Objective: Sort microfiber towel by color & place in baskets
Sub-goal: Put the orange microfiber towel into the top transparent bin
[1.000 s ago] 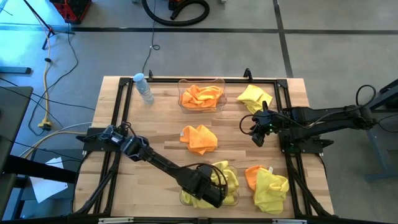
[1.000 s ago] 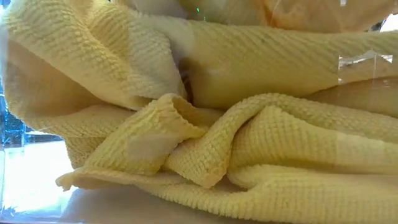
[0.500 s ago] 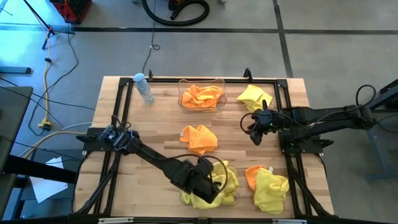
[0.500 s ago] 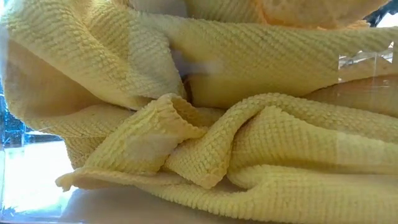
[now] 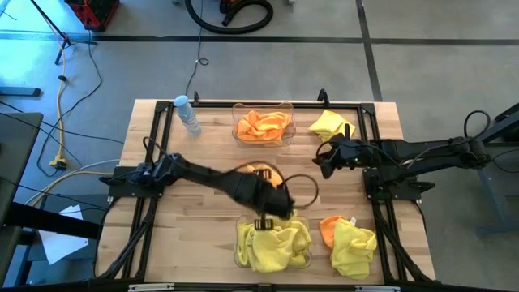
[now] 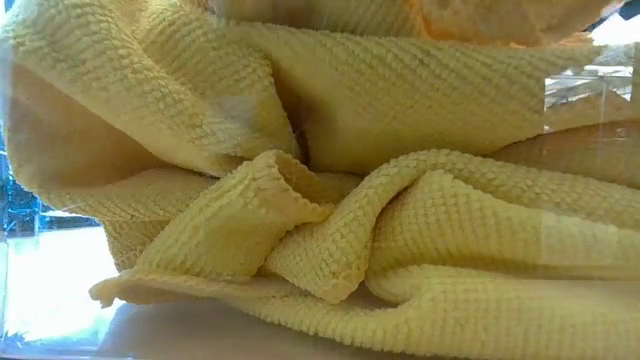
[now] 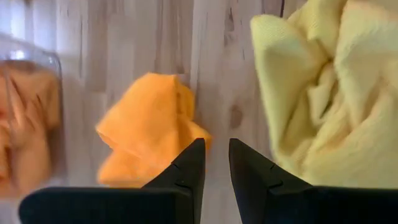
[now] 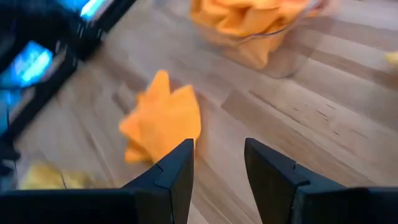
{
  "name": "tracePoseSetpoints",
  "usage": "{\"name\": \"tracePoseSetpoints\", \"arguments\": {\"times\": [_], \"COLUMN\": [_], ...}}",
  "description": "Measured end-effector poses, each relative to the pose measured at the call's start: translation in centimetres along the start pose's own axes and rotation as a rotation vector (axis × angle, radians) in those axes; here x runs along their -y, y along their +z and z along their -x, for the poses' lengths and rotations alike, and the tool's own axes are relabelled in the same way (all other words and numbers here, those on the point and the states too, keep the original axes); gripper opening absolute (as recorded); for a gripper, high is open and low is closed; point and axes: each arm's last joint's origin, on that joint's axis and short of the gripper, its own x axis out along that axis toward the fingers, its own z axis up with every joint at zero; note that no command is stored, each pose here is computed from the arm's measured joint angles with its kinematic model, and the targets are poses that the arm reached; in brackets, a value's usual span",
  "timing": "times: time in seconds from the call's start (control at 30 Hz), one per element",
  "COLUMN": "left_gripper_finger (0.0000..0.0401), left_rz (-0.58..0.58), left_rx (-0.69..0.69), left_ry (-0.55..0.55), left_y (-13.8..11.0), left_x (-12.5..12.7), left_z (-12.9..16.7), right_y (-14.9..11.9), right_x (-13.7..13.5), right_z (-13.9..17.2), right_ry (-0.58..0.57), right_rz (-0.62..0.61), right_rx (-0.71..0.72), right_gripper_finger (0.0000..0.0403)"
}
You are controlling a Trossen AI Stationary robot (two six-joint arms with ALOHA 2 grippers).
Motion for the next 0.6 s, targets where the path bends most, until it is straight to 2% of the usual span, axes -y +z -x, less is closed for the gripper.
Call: {"name": "tracePoseSetpoints", "arguments": {"times": [0.23, 0.33, 0.43, 0.6], "left_gripper_finger": [0.0060, 0.0060, 0.0060, 0.0060], "left_rz": [-0.176, -0.166, -0.137, -0.073], "left_rx": [-0.048, -0.024, 0.003, 0.091], "left_ry": [-0.019, -0.015, -0.010, -0.011], "left_y": [-0.3, -0.6, -1.6, -5.5], "left_x": [-4.1, -5.7, -6.9, -8.2], "left_z": [1.2, 2.5, 3.0, 2.3], "right_y": [0.2, 0.2, 0.1, -0.2], "right_x": [-0.1, -0.5, -1.1, -2.3], "right_z": [-0.2, -0.5, -1.0, -1.9], "right_ry": [-0.025, -0.007, 0.021, 0.061], "right_rz": [-0.274, -0.363, -0.380, -0.374], "right_rx": [0.058, 0.065, 0.070, 0.098], "right_gripper_finger": [0.0138, 0.0138, 0.0138, 0.0138]}}
